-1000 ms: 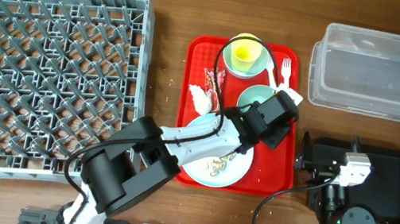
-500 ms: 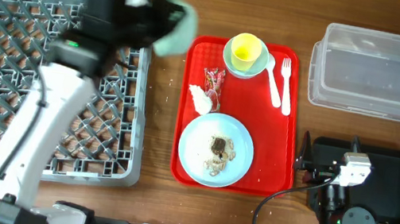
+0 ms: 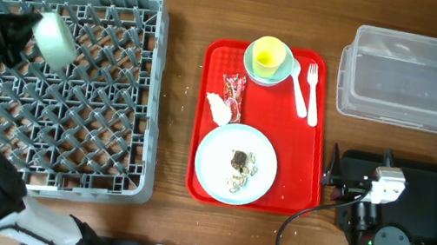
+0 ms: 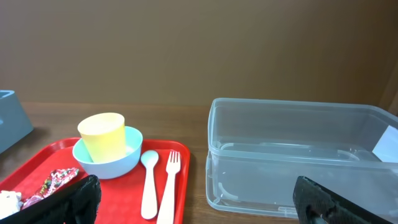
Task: Sort waste into correct bins and load items into the dishwasher rack
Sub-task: 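Carry the mint bowl to the dish rack and release it, then reach the left gripper to the yellow cup and grasp it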
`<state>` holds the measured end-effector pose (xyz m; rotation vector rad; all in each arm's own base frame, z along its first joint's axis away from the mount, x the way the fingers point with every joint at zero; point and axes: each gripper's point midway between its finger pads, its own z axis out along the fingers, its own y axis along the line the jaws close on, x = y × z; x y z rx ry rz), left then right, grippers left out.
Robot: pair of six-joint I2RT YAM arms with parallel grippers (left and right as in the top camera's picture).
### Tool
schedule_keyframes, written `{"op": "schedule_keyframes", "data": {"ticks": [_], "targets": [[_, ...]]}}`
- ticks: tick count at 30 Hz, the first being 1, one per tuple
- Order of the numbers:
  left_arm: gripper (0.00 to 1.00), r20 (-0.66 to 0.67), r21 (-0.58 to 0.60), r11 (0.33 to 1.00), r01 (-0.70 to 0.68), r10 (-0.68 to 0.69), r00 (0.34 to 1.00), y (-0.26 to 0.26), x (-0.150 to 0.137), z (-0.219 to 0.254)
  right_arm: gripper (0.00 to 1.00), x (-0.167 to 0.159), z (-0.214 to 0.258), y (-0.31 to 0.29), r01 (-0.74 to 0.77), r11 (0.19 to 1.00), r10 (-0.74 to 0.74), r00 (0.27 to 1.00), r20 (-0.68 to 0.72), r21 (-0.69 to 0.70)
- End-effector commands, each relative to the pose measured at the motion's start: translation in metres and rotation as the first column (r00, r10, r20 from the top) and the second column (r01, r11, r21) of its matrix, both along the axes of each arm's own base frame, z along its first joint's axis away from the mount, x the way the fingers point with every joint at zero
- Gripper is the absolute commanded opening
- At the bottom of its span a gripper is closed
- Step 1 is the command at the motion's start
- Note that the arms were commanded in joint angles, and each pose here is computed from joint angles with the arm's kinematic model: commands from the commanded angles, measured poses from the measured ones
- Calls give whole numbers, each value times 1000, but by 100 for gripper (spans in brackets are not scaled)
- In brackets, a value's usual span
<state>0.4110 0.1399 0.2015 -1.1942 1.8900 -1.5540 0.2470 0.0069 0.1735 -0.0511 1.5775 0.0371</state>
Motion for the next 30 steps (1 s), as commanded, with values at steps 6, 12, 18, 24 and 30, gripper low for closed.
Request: {"op": "schedule_keyframes", "data": {"ticks": [6, 12, 18, 24, 30], "targets": [[4, 61, -114, 991, 65, -58, 996, 6, -1, -23, 100, 0, 2, -2, 11, 1000, -11, 1000, 9, -10], [13, -30, -140, 989, -45, 41, 999, 34, -18, -36, 100, 0, 2, -2, 11, 1000, -11, 1000, 9, -10], [96, -239, -93, 982, -167, 141, 961, 55, -52, -72, 100, 0, 2, -2, 11, 1000, -11, 1000, 9, -10], [95, -247, -5, 956, -295, 285, 926, 101, -78, -63, 100, 0, 1, -2, 11, 1000, -11, 1000, 8, -10], [4, -225, 306, 913, -269, 344, 912, 76, -83, -10, 100, 0, 2, -2, 11, 1000, -11, 1000, 9, -10]]}}
